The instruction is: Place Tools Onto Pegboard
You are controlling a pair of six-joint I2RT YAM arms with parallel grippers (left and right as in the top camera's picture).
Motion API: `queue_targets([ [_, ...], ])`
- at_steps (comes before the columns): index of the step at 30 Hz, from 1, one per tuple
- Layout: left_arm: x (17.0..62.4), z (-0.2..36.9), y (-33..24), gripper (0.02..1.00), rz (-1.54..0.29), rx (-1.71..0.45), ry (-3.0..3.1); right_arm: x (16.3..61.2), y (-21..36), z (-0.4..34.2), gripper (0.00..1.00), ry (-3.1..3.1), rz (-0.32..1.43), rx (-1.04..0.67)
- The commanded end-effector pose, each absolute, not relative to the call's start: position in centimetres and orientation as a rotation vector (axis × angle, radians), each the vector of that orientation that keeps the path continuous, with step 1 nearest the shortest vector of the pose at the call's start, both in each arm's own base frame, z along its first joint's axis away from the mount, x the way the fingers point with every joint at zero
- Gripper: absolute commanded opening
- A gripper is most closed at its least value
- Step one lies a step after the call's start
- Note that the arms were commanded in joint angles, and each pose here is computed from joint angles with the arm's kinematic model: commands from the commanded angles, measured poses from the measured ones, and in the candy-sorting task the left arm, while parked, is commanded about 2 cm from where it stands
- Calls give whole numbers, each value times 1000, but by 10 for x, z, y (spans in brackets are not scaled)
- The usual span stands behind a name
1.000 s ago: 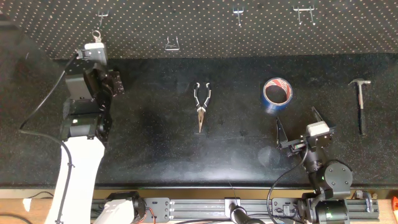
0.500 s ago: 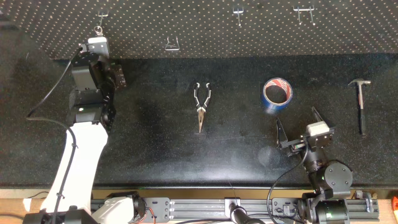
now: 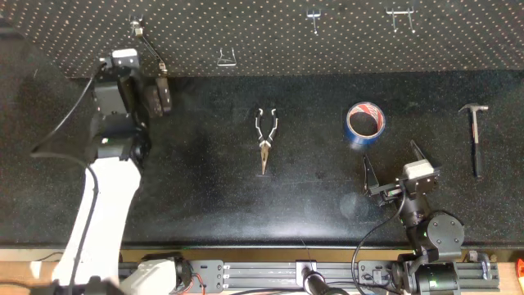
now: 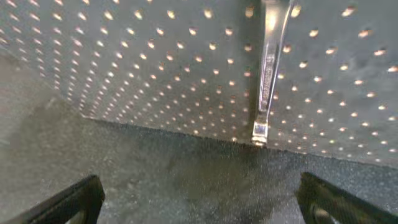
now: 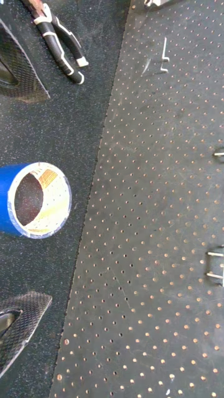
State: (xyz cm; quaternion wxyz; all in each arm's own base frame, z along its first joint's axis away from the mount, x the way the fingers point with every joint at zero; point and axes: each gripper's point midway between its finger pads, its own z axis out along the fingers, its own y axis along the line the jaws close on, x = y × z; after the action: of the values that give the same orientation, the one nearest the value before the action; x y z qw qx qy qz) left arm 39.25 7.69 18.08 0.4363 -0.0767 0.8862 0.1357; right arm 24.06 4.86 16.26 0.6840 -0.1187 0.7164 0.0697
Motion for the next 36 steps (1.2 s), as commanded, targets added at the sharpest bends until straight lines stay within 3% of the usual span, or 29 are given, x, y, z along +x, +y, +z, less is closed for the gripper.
queue_targets([
  [1,292,244,1,996,55,37,2195,241,47,161,998,1604,144,-270],
  [2,282,261,-1,996,45,42,2134,241,47,161,1000,1604,144,-270],
  [5,236,296,-38,998,-266,45,2001,241,47,161,1000,1604,144,-270],
  [8,204,239,-53,998,-413,3,2295,241,47,161,1000,1604,144,-270],
  [10,213,209,-66,1000,-432,-1,2460,241,47,161,1000,1604,144,-270],
  [11,222,189,-74,1000,-400,-56,2556,241,47,161,1000,1604,144,-270],
  [13,263,128,-153,998,-421,76,2755,241,47,161,1000,1604,144,-270],
  [15,282,110,-175,998,-376,123,2833,241,47,161,1000,1604,144,-270],
  [20,335,95,-194,998,-268,160,2842,241,47,161,1000,1604,144,-270],
  [23,341,96,-200,993,-309,149,2821,241,47,161,1000,1604,144,-270],
  [27,352,93,-183,996,-171,35,2785,241,47,161,1000,1604,144,-270],
  [36,356,53,-190,998,-172,-65,2857,241,47,161,1000,1604,144,-270],
])
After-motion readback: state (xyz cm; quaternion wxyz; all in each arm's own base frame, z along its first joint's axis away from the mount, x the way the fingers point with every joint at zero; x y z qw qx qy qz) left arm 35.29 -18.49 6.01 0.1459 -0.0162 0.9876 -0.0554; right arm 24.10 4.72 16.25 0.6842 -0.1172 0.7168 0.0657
